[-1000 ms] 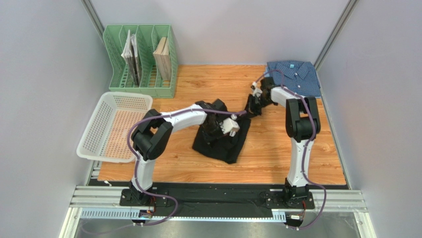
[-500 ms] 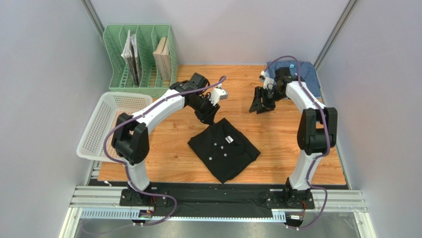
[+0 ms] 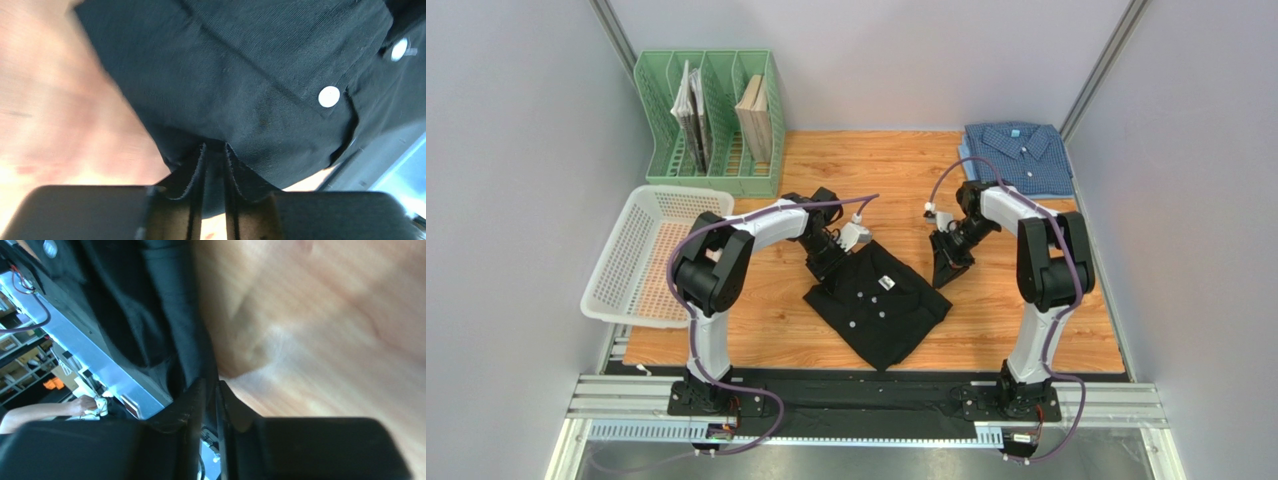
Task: Fold and stack the long sleeve shirts
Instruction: Fold the shirt
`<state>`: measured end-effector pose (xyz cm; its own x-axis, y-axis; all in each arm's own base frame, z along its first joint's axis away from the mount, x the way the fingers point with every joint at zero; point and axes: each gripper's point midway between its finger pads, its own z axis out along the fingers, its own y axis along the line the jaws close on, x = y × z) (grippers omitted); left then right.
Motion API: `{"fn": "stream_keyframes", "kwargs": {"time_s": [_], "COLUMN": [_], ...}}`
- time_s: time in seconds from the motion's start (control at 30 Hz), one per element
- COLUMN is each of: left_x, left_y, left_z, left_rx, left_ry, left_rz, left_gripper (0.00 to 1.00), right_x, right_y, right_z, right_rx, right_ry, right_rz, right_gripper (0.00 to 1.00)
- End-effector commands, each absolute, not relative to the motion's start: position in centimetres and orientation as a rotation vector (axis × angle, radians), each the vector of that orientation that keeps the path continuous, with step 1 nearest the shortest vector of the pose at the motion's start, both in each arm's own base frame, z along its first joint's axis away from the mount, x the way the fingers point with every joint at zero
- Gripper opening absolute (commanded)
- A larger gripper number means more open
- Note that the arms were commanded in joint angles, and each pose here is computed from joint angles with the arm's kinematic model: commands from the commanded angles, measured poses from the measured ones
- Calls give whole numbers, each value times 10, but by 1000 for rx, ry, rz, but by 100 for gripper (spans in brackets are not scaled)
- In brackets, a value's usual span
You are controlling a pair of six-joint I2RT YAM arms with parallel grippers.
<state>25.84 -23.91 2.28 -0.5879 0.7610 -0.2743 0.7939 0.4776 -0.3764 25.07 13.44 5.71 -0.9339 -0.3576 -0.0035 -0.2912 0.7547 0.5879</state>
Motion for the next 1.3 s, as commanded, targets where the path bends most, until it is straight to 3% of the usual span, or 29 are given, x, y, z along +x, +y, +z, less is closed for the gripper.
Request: {"fn": "stream_keyframes", "kwargs": {"time_s": [0.0, 0.13, 0.27, 0.37, 0.47, 0.57, 0.73, 0.93, 1.03, 1.13, 1.17, 1.27], "left_x": [222, 185, 153, 163, 225, 289, 327, 334, 328, 324, 321, 322], "left_y": [-241, -247, -254, -261, -254, -250, -254, -249, -240, -232, -230, -222], "left_z": [40, 56, 90, 126, 142, 153, 138, 134, 130, 128, 125, 123], "left_rx": [1367, 1358, 1382, 1405, 1314, 1280, 1283, 1181, 1160, 1138, 1131, 1066], "left_ry": [2640, 2592, 2468, 2268, 2194, 2163, 2223, 2256, 2277, 2290, 2301, 2324], "left_rz": [-934, -1168, -1404, -1414, -1129, -895, -795, -808, -800, -780, -782, -793], "left_gripper": [19, 18, 27, 36, 46, 51, 49, 49, 49, 49, 49, 47], "right_x": [281, 322, 364, 383, 367, 325, 258, 242, 256, 276, 284, 311], "right_y": [142, 160, 192, 184, 152, 127, 124, 121, 117, 108, 101, 96], "right_z": [43, 28, 37, 68, 95, 117, 123, 84, 63, 38, 29, 6], "right_rx": [660, 748, 782, 814, 806, 797, 847, 837, 854, 882, 896, 922], "right_ry": [-2858, -2910, -2942, -3004, -3042, -3056, -3009, -2931, -2924, -2941, -2956, -2975], "right_rz": [-895, -855, -917, -927, -891, -872, -888, -798, -719, -608, -536, -445], "right_gripper": [10, 3, 5, 14, 31, 60, 64, 56, 46, 28, 17, 2]}}
